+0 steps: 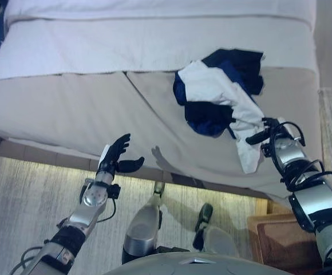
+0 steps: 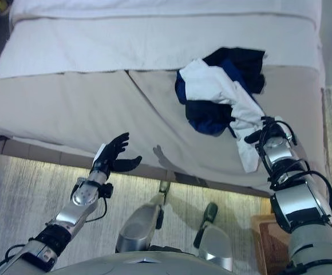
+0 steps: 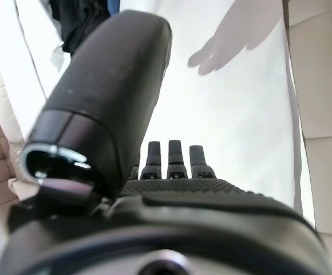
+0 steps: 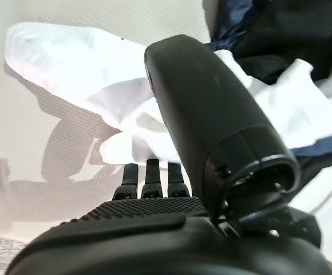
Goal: Pick up the clothes from the bed and place them into the basket
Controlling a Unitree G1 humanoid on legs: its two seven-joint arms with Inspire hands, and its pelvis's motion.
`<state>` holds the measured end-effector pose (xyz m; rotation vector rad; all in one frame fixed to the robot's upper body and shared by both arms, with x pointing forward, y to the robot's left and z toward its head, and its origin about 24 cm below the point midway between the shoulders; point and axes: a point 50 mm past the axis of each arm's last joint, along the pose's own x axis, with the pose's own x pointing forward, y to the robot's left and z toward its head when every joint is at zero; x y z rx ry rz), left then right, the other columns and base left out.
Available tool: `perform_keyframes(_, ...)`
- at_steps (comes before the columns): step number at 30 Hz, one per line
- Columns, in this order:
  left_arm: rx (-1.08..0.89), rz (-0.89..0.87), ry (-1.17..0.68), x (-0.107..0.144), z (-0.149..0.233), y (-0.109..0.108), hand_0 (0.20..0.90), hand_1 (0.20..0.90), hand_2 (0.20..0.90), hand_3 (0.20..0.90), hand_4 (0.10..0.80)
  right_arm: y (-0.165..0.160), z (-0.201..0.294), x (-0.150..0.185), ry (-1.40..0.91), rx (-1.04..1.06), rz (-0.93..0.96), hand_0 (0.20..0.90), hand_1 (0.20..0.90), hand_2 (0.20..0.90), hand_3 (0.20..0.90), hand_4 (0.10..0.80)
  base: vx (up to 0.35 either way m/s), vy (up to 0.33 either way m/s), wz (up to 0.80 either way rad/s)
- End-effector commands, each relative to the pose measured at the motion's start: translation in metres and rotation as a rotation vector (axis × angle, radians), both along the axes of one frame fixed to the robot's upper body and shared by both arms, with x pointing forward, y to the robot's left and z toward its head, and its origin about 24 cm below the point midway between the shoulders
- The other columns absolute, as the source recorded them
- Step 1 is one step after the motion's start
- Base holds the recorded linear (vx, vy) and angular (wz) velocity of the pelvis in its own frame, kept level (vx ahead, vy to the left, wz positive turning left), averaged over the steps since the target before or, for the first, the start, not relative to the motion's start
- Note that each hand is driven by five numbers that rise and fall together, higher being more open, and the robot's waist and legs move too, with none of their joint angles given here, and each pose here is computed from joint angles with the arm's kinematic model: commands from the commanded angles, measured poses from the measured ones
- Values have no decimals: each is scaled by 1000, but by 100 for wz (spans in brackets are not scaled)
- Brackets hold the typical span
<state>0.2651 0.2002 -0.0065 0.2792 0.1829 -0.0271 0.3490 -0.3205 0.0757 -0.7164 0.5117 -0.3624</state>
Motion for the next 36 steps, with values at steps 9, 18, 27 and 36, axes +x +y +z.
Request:
perform_keyframes(9,-71,-2,-216,8,35,-7,900,900,900,900,800,-7,68,20,-191,-226,33,300,300,300,200,100,-58,1,6)
perform_keyframes(18,-63,-10,-224,5,36,-5,900,900,900,900,800,-4,80,23,-230,-309,37,300,300,300,200,100,-2,-4,3)
perform_keyframes(27,-34,4,-142,-6,23,3,900,900,900,900,800,-9,82,14,-254,-323,73,300,300,300,200,100,101,6,-10)
perform_keyframes(36,39,29,26,-22,-7,14,900,900,900,900,800,-9,120,7,-435,-276,109,300,300,300,200,100,122,-3,-12)
